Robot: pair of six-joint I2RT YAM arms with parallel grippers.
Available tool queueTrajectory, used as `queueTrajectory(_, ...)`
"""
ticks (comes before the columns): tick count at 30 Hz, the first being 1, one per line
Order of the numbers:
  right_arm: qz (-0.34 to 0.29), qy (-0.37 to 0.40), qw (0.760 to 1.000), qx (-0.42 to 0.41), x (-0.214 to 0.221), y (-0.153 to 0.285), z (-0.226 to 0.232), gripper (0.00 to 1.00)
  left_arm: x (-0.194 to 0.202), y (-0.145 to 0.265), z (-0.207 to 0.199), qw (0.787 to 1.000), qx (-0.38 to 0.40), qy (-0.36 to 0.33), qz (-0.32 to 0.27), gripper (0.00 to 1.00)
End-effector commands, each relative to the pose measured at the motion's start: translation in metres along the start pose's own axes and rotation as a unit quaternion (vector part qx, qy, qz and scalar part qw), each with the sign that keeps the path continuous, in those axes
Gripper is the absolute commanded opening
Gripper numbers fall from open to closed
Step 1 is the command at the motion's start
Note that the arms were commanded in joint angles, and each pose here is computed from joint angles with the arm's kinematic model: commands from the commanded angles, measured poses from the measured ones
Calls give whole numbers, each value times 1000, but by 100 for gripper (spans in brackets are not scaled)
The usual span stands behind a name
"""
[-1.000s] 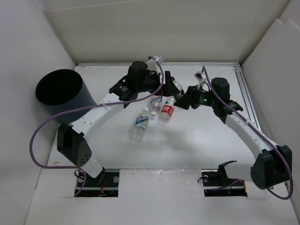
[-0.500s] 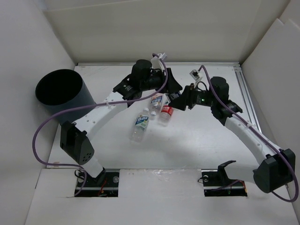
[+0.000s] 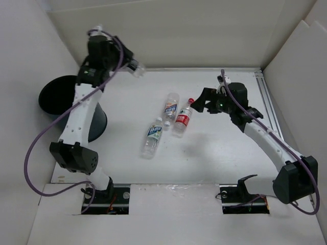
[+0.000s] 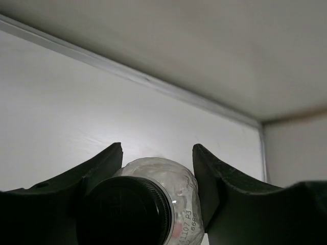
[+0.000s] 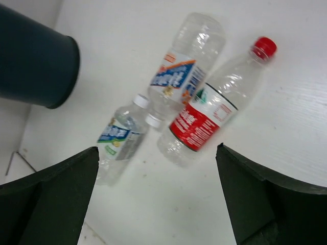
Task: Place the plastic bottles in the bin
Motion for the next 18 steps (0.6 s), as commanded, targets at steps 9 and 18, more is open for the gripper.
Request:
queueTrajectory(9, 49, 4, 996, 75, 31, -16, -28, 100, -149, 146, 174, 915, -253, 165, -266, 0)
queueTrajectory(18, 77, -16, 982, 172, 39, -33, -39, 100, -114, 152, 241, 889, -331, 181, -258, 84)
Point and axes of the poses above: each gripper's point midway between its finger pads, its own y axis back along the fingers, its own z axis along the line the jaws close on, x = y × z, the point moved 6 cm from there along y, back along the fingers, and after that the axes turned 12 degrees about y, right-handed, at the moved point
